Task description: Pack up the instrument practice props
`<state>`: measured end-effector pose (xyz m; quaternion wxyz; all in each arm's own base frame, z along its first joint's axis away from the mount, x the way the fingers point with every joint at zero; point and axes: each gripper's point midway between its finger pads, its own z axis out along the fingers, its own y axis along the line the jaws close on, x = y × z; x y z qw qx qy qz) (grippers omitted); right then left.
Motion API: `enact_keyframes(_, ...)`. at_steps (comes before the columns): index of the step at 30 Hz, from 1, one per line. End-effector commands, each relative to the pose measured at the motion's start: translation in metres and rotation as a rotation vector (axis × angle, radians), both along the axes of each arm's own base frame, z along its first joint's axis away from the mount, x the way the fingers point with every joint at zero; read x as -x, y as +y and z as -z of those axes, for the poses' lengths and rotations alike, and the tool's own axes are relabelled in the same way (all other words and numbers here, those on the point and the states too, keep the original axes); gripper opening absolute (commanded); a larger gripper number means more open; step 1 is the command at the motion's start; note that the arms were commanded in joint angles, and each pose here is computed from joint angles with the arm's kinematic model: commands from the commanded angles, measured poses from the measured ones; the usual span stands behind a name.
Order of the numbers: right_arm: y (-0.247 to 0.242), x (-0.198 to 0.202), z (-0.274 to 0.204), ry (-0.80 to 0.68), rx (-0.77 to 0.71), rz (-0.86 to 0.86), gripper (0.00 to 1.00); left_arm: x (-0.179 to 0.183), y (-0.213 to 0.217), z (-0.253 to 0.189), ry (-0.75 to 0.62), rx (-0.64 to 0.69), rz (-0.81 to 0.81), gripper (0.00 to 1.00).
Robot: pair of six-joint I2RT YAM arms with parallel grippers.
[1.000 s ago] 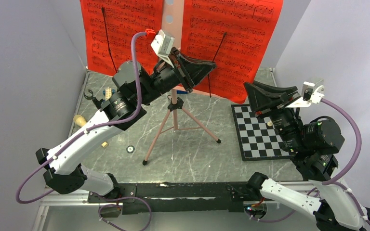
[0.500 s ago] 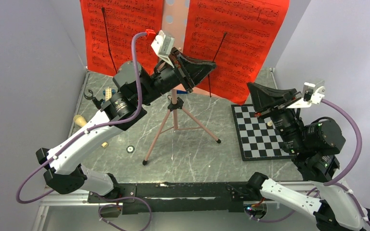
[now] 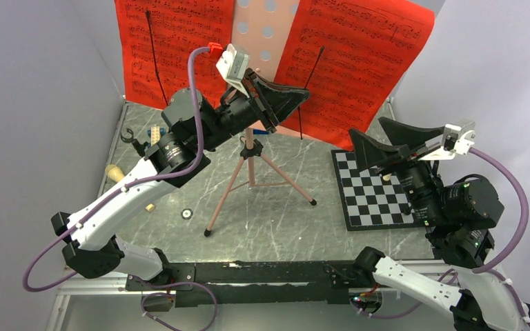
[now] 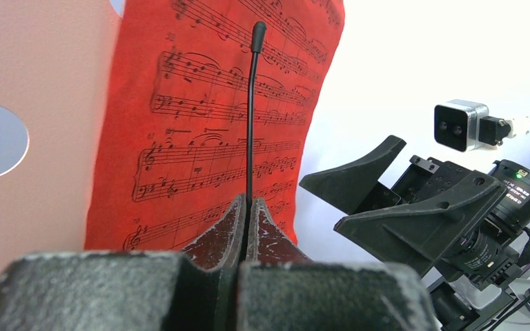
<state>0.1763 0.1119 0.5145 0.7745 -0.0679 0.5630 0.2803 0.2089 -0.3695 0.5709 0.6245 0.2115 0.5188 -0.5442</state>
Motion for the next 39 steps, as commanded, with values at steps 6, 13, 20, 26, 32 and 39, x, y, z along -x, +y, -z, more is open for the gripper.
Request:
enact_keyframes(6,-0.008,-0.009,0.0,0.034,-0.021,0.065,0.97,-0.002,-0.008,0.021,0.021,-0.069,0.016,0.0)
enact_keyframes(13,0.003,-0.022,0.009,0.083,0.011,0.08,0.95,-0.002,-0.01,0.024,0.025,-0.07,0.02,0.0)
enact_keyframes(20,0.009,-0.02,0.003,0.041,-0.02,0.046,0.75,-0.001,-0.011,0.028,0.033,-0.071,0.028,0.0)
enact_keyframes(26,0.008,-0.012,-0.004,-0.004,-0.052,0.012,0.44,0.0,-0.011,0.031,0.036,-0.077,0.032,0.0)
enact_keyframes(32,0.005,-0.007,-0.009,-0.019,-0.062,0.005,0.09,0.0,-0.009,0.031,0.038,-0.076,0.03,0.0)
enact_keyframes(39,-0.002,-0.003,-0.013,-0.029,-0.062,0.02,0.0,0.001,-0.008,0.032,0.041,-0.074,0.03,0.0)
